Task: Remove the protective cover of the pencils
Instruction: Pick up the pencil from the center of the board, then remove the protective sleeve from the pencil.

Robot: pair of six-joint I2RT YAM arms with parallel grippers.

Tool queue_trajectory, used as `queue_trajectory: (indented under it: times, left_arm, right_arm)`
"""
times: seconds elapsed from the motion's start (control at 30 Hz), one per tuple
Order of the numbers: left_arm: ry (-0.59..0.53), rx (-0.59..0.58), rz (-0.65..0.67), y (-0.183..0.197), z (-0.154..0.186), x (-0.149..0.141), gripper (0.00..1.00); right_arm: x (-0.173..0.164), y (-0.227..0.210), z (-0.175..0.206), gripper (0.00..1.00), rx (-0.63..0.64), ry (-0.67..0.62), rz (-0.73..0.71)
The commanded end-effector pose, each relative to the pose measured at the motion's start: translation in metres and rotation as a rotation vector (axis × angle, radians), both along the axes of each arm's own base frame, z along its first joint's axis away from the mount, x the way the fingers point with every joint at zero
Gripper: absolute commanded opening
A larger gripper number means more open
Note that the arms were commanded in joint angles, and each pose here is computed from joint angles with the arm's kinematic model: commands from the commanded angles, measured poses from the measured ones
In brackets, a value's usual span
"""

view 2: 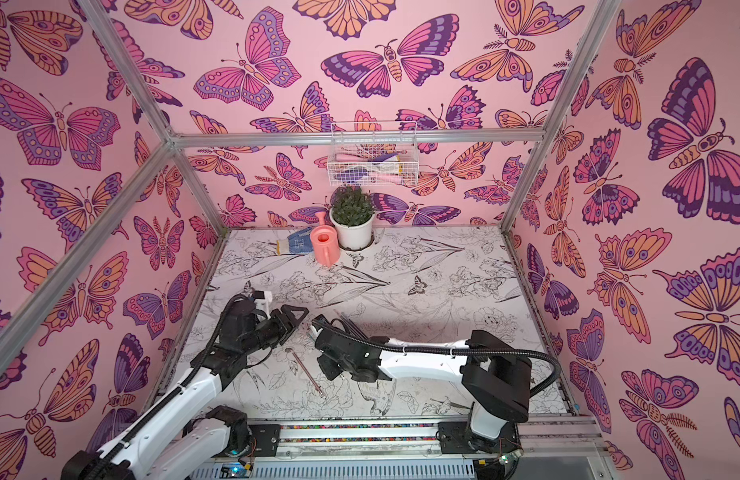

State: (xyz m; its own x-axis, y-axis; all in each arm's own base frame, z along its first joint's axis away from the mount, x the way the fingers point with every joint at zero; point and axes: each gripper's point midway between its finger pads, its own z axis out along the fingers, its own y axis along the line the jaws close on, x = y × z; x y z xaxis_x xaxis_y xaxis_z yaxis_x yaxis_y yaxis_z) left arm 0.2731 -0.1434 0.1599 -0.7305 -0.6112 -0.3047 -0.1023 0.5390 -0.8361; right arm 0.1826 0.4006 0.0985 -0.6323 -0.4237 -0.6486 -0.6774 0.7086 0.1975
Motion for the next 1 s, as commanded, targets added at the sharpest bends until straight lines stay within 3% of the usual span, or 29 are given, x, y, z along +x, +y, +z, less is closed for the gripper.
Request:
queue_trajectory:
  times: [0.0, 0.57, 0.67, 0.97]
  left_arm:
    - [0.01, 0.007, 0.035, 0.006, -0.006, -0.006, 0.69]
    - [0.052, 0.019, 0.013, 0.003, -0.016, -0.009, 0.64]
    - [0.055, 0.016, 0.013, 0.003, -0.016, -0.009, 0.52]
    - [0.056, 0.012, 0.017, 0.002, -0.019, -0.008, 0.37]
  right_arm:
    - [0.007, -0.001, 0.005, 0.01, 0.005, -0.017, -0.039]
    - [0.007, 0.001, 0.037, 0.0, 0.105, -0.051, -0.04]
    - [0.007, 0.003, 0.039, 0.0, 0.116, -0.05, -0.039]
    - [0.006, 0.008, 0.044, 0.0, 0.142, -0.046, -0.03]
